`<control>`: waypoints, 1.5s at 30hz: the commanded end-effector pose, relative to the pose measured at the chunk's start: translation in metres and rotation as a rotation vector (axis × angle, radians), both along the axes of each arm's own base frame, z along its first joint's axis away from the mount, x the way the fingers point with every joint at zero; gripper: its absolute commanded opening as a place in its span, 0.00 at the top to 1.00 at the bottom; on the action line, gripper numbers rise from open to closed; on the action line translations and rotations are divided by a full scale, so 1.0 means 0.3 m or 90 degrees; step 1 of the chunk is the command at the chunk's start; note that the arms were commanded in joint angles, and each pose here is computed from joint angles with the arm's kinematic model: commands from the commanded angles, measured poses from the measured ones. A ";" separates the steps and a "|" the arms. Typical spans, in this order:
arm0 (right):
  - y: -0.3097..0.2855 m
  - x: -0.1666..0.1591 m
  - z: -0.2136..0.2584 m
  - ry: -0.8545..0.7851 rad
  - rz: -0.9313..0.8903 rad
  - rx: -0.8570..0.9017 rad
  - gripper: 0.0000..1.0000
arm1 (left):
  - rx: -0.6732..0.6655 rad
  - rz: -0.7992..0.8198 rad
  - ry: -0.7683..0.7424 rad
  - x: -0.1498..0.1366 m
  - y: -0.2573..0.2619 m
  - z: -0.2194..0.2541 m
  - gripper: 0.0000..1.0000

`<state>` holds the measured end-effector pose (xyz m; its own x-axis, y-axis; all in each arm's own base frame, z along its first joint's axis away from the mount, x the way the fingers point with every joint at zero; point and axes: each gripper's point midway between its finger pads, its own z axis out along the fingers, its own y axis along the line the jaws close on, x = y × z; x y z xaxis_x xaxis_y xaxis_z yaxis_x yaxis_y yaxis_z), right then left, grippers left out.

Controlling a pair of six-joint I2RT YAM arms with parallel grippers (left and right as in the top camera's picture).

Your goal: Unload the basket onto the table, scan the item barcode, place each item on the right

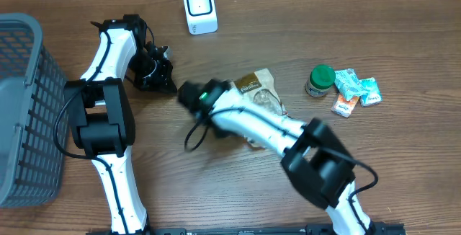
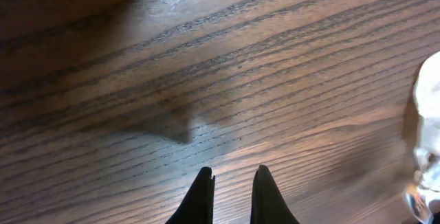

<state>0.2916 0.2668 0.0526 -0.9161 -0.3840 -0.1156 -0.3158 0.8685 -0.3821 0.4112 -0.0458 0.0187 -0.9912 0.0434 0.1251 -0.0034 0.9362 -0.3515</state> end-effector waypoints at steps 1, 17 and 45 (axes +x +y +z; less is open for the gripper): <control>0.088 -0.029 0.042 -0.002 -0.005 0.059 0.40 | 0.003 -0.001 -0.007 0.018 -0.007 0.001 0.96; -0.243 0.175 0.246 0.149 -0.157 0.318 0.41 | -0.078 -0.046 -0.025 0.021 -0.194 0.028 0.96; -0.608 0.076 -0.131 0.080 -0.329 0.050 0.57 | 0.024 -0.025 -0.365 0.069 -0.125 0.705 0.96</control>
<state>0.3159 0.0830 0.0130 -0.9905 0.1355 0.0218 0.1247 0.9551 -0.2689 0.4311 -0.0980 0.2128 -0.9101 0.1289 -0.3938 0.2600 0.9177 -0.3005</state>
